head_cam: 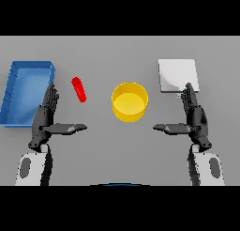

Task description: Pick up the red beaker and tilt it to pour out 1 green nut into yellow bowl. Pick up the yellow bowl and place it on the metallic measuring scale.

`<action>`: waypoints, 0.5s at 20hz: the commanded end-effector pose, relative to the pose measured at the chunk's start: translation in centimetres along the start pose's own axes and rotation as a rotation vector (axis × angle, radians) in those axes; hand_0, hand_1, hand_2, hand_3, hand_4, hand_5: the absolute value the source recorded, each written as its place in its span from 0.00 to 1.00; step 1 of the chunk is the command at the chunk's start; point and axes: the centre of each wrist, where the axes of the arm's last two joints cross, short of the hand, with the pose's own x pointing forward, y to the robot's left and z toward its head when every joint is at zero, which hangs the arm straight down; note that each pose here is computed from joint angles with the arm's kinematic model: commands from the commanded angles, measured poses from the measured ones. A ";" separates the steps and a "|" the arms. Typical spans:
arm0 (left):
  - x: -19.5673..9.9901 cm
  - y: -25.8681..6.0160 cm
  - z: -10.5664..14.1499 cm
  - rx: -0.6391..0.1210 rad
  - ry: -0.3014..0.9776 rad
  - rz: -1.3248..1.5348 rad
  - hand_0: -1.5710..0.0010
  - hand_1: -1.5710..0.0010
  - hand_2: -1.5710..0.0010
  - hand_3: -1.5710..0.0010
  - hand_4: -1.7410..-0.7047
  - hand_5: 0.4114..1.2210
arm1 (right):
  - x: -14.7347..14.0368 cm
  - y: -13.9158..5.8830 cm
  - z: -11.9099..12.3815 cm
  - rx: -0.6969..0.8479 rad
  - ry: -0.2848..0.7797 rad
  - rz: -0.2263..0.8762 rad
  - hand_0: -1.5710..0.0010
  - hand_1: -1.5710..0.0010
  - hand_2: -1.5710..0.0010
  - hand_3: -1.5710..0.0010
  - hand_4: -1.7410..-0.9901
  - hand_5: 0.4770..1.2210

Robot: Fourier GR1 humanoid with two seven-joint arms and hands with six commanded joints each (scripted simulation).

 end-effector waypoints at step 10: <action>1.8 -0.7 3.7 -0.087 -0.069 -0.166 1.00 1.00 1.00 1.00 0.58 0.31 | 1.0 0.4 2.6 0.039 -0.157 0.322 1.00 1.00 1.00 1.00 0.90 0.13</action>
